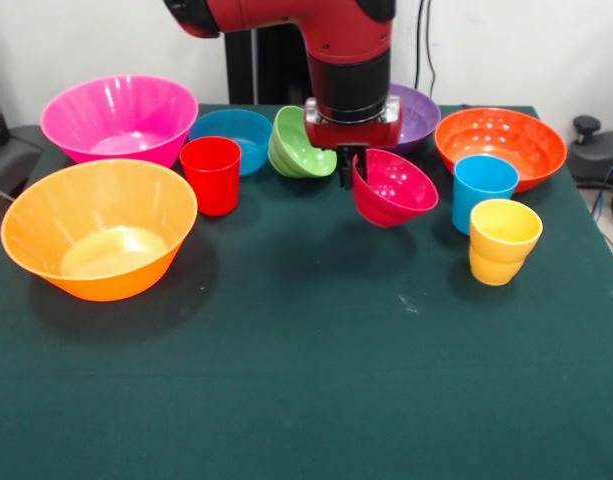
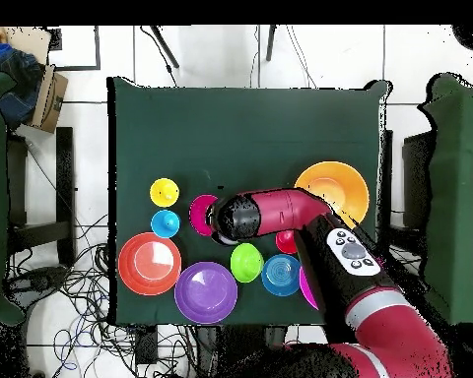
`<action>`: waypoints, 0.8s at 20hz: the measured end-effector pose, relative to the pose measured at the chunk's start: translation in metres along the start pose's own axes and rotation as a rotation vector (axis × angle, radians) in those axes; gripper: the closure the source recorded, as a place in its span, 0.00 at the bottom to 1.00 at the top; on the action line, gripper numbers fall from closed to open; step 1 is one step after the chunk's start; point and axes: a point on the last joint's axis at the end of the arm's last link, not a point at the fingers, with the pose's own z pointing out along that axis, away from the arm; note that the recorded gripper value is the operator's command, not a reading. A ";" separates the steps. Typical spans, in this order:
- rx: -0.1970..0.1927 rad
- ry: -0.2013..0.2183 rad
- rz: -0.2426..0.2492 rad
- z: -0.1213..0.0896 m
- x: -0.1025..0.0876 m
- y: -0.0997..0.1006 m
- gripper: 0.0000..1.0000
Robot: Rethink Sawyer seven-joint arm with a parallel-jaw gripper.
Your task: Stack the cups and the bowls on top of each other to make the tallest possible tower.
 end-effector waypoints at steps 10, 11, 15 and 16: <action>0.001 0.018 -0.009 -0.013 -0.004 0.004 1.00; 0.001 0.015 -0.010 -0.015 -0.004 0.004 1.00; 0.002 0.005 -0.014 -0.019 -0.007 0.006 1.00; 0.002 0.003 -0.015 -0.020 -0.007 0.006 1.00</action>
